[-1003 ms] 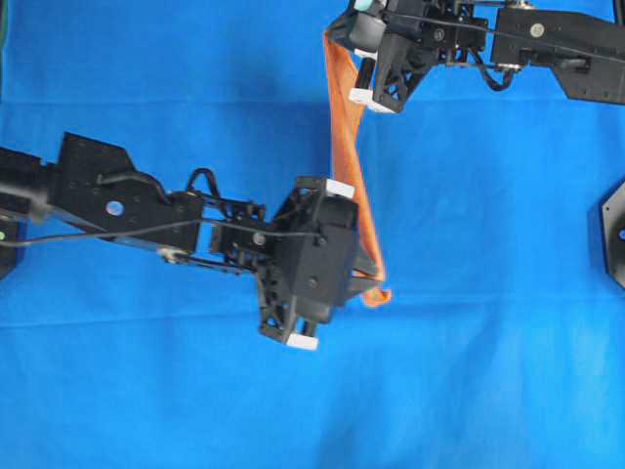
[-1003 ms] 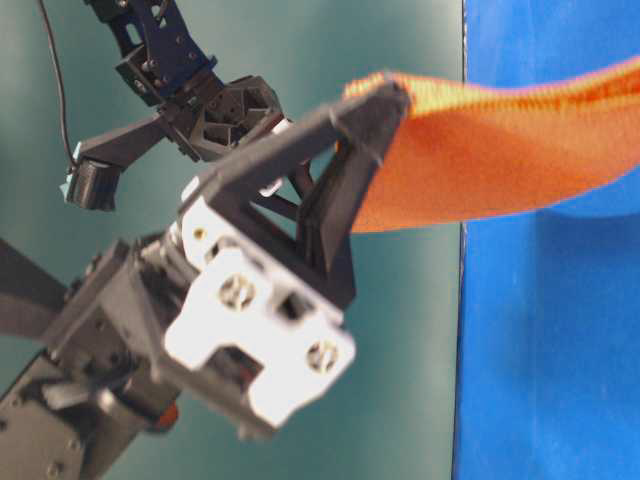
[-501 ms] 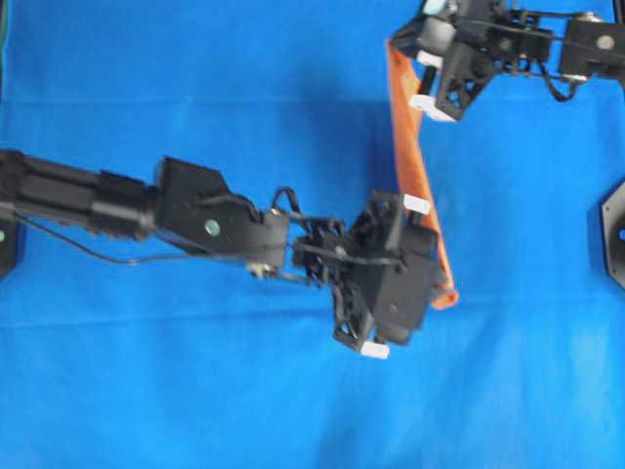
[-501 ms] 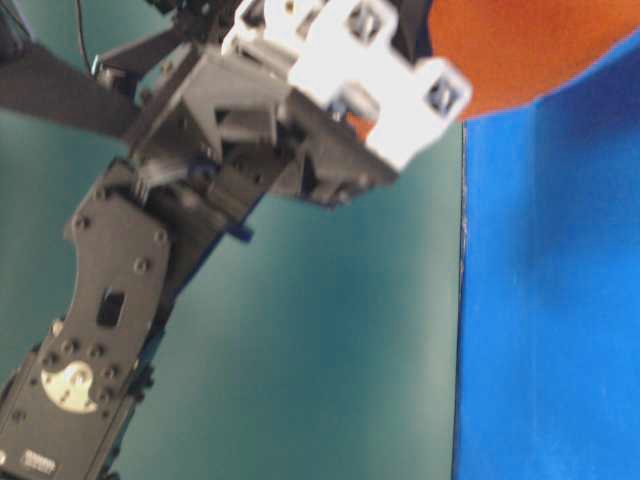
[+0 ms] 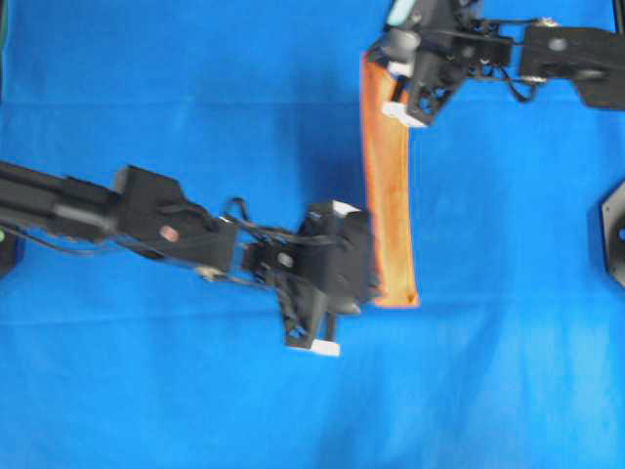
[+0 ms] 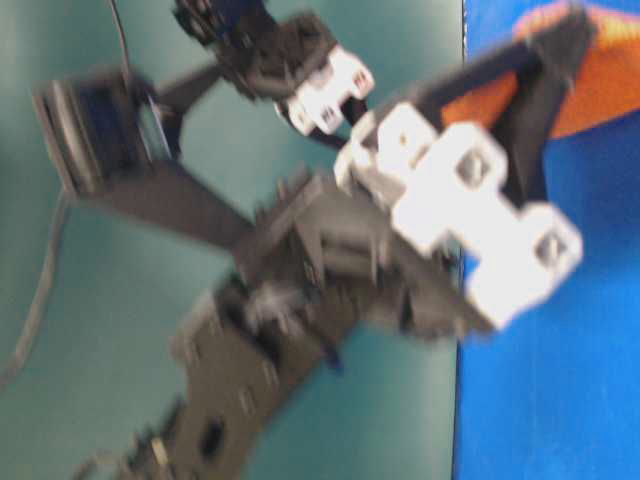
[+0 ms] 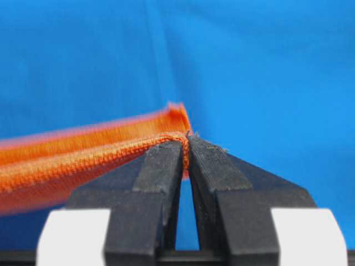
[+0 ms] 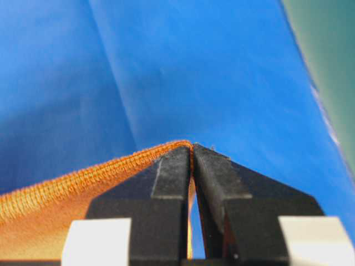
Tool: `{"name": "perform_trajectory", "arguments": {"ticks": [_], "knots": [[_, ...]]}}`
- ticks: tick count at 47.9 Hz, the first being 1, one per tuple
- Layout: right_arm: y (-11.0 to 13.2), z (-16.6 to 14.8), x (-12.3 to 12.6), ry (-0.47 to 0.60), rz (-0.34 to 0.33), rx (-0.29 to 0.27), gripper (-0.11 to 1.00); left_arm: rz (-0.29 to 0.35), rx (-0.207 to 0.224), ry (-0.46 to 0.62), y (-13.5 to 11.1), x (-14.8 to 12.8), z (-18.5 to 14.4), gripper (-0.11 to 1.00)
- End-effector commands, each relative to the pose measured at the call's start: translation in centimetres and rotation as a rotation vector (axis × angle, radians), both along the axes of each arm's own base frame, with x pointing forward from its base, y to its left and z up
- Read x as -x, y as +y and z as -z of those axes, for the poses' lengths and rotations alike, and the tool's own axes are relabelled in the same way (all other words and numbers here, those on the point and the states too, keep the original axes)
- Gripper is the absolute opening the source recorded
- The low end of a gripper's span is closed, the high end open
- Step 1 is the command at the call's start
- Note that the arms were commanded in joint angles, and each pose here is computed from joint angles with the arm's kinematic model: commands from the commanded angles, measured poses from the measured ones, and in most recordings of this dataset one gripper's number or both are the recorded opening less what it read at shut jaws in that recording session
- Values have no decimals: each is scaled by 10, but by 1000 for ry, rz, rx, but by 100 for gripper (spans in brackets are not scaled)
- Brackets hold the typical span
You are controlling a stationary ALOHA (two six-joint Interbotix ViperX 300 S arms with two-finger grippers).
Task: Fold the orange towel.
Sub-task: 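Lift the towel and swing it, right gripper up, left gripper down, then lay the towel vertically on the table and release both grippers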
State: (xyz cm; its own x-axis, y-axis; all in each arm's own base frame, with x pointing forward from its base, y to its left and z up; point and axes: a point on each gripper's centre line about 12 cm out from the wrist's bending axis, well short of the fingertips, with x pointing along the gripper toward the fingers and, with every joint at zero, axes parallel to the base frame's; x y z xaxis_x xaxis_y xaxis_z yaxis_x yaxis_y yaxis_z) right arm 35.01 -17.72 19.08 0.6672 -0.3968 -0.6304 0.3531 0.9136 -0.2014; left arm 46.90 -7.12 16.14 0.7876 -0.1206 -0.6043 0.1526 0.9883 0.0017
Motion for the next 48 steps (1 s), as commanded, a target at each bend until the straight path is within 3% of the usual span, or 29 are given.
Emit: {"name": "perform_trajectory", "arguments": {"ticks": [1, 5, 11, 38, 42, 48], "knots": [[-10, -13, -17, -57, -13, 26, 3, 21, 58, -47, -24, 21, -15, 2], [-10, -10, -28, -64, -32, 30, 3, -13, 104, -23, -21, 39, -4, 2], [-12, -6, -36, -70, -50, 34, 3, -29, 127, -14, -19, 57, 10, 2], [-8, 6, -39, -73, -74, 24, 4, -59, 120, -19, -3, 61, 28, 3], [-9, 6, -37, -74, -70, 23, 12, -71, 122, -18, 0, 61, 28, 17], [-6, 7, -36, -69, -76, 22, 51, -75, 116, 1, 3, 65, 26, 54]]}}
